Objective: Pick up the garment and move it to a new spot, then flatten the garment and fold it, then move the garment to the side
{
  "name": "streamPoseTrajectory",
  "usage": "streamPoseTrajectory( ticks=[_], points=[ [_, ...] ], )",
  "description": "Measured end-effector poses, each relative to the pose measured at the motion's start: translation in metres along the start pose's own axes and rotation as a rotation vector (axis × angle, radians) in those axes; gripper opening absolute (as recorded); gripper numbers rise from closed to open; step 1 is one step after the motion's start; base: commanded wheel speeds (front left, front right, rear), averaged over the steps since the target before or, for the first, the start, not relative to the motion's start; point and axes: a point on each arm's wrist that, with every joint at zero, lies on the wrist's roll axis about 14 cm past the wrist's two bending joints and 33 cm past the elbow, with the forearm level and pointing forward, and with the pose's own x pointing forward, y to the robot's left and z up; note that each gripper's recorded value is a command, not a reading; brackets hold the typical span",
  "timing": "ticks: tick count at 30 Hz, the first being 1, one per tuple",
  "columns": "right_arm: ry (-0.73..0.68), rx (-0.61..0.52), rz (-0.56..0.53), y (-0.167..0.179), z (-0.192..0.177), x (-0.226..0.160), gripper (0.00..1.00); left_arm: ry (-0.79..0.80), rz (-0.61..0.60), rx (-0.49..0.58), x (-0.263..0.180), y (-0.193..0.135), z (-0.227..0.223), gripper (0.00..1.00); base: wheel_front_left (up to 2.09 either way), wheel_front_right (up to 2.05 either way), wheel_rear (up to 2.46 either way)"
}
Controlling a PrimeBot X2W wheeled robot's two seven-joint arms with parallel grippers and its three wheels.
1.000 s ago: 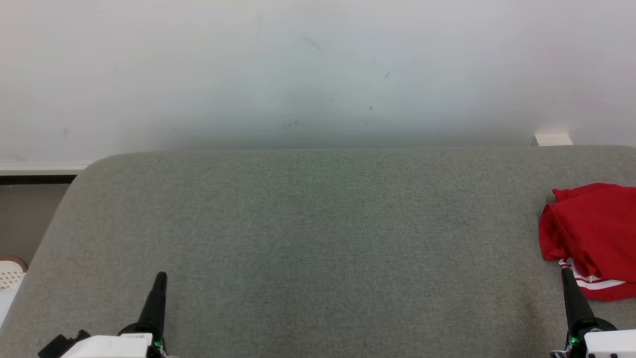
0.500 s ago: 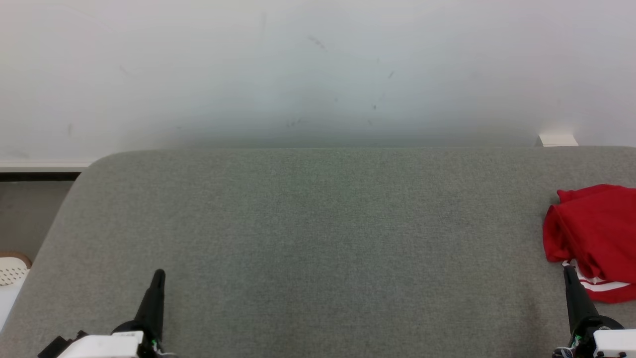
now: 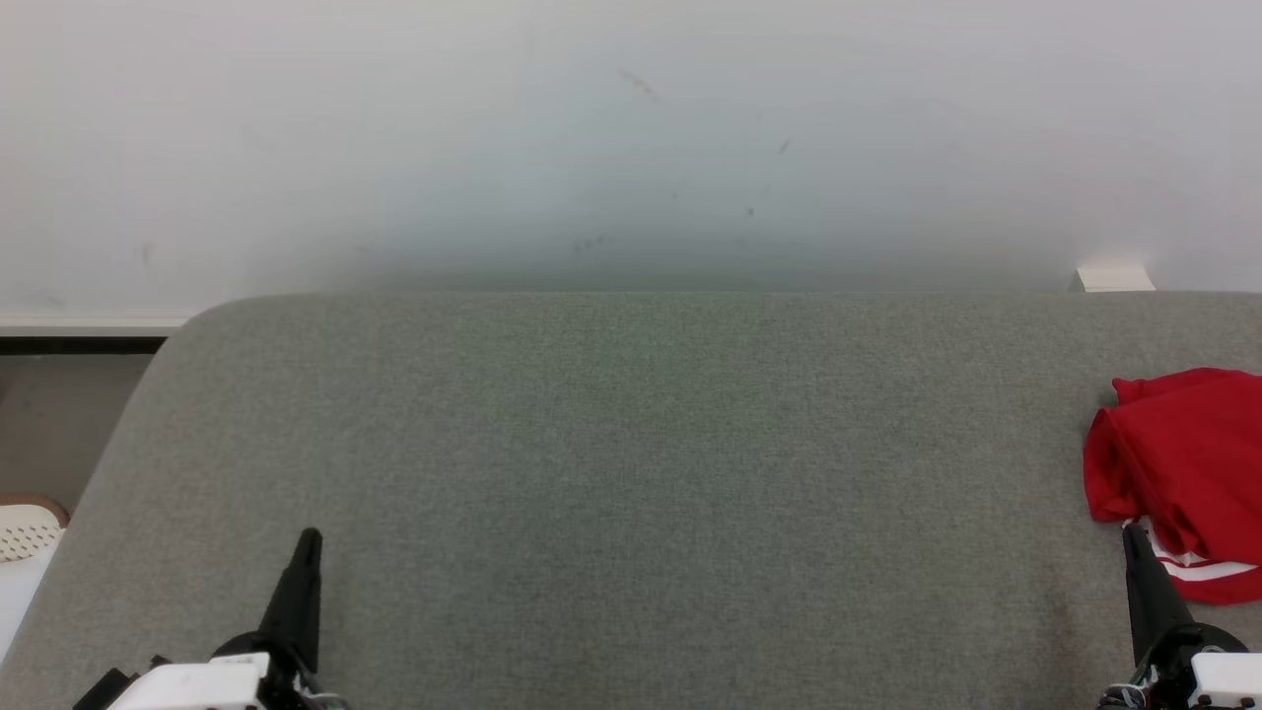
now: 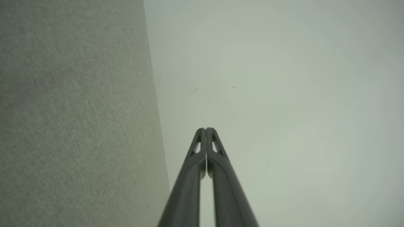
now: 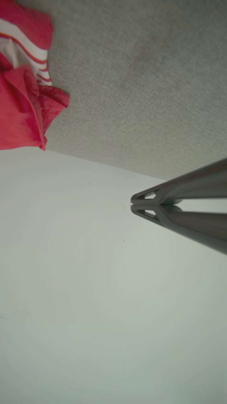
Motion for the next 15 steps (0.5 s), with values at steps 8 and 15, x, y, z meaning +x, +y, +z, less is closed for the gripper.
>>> streamPoseTrajectory(
  ticks=[8,15],
  points=[
    [0.0,0.0,0.001,0.0002,0.0,0.0,0.0,0.0,0.0,0.0,0.0001,-0.0001,0.0,0.0,0.0,0.0,0.0],
    [0.0,0.0,0.001,0.0002,0.0,0.0,0.0,0.0,-0.001,0.0,0.0001,-0.0003,0.0,0.0,0.0,0.0,0.0]
  ],
)
